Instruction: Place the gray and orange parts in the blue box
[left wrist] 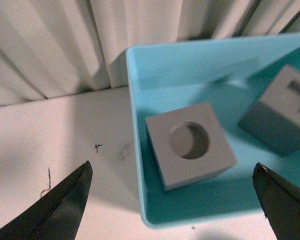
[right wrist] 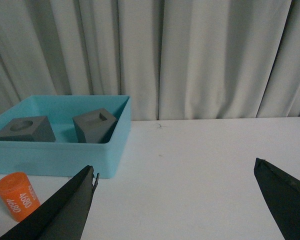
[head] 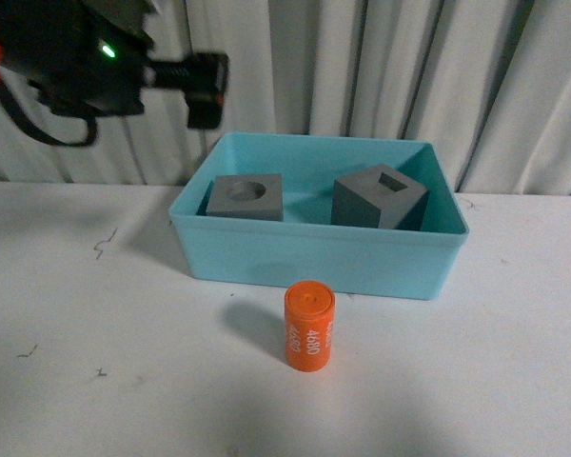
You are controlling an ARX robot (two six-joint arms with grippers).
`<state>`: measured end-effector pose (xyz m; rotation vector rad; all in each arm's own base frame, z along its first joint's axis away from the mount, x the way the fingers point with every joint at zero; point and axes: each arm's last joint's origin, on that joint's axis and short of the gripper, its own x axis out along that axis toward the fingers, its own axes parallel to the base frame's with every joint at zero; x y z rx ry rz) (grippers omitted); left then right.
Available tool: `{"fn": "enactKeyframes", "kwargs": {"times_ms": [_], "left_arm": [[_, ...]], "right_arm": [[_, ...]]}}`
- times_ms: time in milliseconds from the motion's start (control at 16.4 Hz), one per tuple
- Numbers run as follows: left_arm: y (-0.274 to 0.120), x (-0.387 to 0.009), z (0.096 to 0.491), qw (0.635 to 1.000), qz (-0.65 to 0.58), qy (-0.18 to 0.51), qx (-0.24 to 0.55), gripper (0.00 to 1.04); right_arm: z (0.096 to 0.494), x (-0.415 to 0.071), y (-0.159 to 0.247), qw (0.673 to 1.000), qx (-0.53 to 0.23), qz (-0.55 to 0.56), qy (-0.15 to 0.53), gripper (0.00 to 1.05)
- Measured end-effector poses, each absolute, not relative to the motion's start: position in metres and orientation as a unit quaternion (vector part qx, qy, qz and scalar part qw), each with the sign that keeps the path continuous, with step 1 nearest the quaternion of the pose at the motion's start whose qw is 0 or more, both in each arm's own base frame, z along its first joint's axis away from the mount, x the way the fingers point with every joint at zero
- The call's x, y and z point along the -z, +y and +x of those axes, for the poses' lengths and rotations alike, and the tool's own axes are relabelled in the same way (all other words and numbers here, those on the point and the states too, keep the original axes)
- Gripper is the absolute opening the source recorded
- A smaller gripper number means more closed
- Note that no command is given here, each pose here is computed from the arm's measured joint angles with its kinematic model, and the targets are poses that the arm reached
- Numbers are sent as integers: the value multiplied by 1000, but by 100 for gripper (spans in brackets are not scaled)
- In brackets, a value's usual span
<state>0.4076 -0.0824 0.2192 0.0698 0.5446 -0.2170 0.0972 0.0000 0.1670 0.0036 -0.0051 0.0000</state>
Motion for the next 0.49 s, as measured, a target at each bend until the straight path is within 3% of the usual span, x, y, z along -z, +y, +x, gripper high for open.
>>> {"fn": "enactKeyframes", "kwargs": {"times_ms": [122,244,488], "left_arm": [[-41,-260,346,959,-48,248,129,98],[2,-251,268,941,-99,302,115,98],[26,-227,216,921,-140,356,76,98]], "right_arm": [[97,-167,0,1000,0,2,-2,98],[97,-167,0,1000,0,2,-3,98],[97,-167,0,1000,0,2,-2,98]]}}
